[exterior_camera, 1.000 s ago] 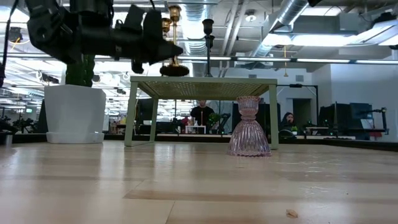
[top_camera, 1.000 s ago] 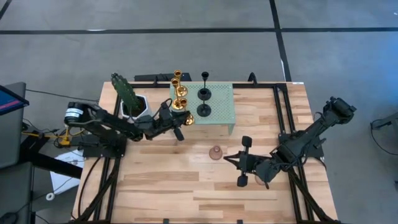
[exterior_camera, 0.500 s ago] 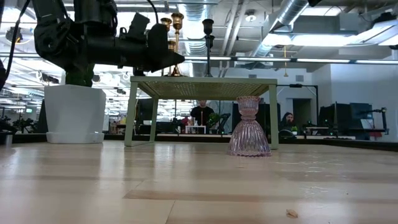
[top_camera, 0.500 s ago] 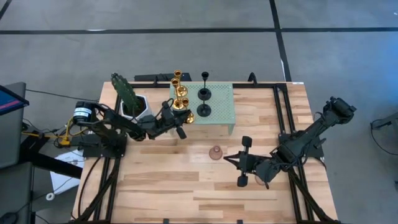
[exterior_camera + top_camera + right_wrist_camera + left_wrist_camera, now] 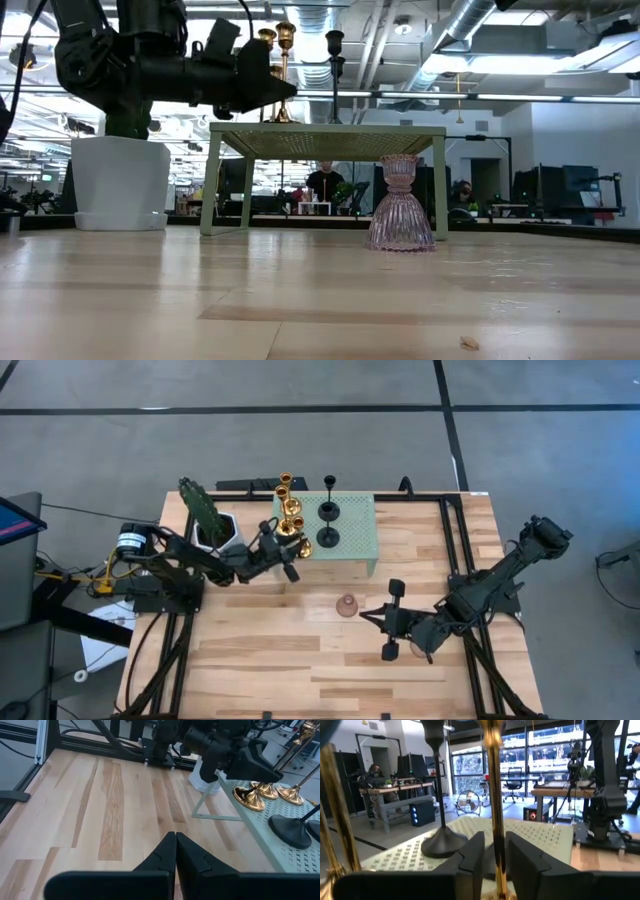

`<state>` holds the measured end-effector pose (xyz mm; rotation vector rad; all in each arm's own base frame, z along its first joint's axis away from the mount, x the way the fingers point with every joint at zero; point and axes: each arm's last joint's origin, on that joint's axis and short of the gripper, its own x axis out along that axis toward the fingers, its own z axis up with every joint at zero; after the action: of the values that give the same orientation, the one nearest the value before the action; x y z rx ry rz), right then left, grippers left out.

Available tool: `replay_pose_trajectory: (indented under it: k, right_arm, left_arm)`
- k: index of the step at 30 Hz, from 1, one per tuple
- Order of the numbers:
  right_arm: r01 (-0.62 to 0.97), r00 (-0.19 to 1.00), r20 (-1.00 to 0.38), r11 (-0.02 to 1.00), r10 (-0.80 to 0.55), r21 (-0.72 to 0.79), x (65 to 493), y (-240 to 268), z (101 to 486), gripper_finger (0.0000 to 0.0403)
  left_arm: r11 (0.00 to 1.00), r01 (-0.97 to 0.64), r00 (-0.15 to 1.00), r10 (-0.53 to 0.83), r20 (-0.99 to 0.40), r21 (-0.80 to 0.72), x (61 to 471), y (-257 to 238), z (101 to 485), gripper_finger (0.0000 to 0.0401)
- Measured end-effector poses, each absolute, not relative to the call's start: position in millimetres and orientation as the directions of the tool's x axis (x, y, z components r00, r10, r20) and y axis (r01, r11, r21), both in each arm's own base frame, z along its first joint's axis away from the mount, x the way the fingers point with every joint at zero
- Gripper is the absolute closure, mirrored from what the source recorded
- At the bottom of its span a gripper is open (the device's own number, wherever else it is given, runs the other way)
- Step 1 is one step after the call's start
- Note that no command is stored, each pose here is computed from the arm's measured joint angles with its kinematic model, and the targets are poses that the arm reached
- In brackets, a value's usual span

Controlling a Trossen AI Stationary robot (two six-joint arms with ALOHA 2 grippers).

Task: Pick & Place candle stick holders
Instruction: Put the gold candle holder on the shelf

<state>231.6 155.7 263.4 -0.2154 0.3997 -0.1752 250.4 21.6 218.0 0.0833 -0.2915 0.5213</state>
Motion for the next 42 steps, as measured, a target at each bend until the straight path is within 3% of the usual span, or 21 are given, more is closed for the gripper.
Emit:
replay_pose_trajectory:
  k: [13, 24, 30, 34, 42]
  right_arm:
    - [0.085, 0.91, -0.376, 0.966, -0.175, -0.243, 224.5, 164.7, 262.0, 0.0403]
    - [0.071, 0.909, -0.382, 0.965, -0.168, -0.253, 221.8, 167.2, 261.1, 0.0403]
    - [0.042, 0.909, -0.393, 0.97, -0.137, -0.239, 219.8, 170.3, 260.6, 0.0403]
    - [0.006, 0.909, -0.41, 0.987, -0.073, -0.163, 220.3, 172.5, 260.8, 0.0403]
    - [0.068, 0.886, -0.444, 0.985, -0.131, -0.156, 248.3, 169.1, 234.6, 0.0403]
  left_arm:
    - [0.867, -0.488, 0.838, 0.432, 0.332, 0.102, 235.3, 7.0, 242.2, 0.0231]
    - [0.896, -0.439, 0.857, 0.392, 0.333, 0.074, 184.2, -12.4, 235.7, 0.0202]
    - [0.937, -0.35, 0.879, 0.323, 0.35, 0.015, 157.9, -22.5, 224.0, 0.0207]
    - [0.981, -0.195, 0.92, 0.176, 0.35, 0.02, 150.0, -36.3, 215.8, 0.0223]
    - [0.994, -0.1, 0.961, 0.105, 0.257, -0.032, 158.3, -48.9, 199.7, 0.0316]
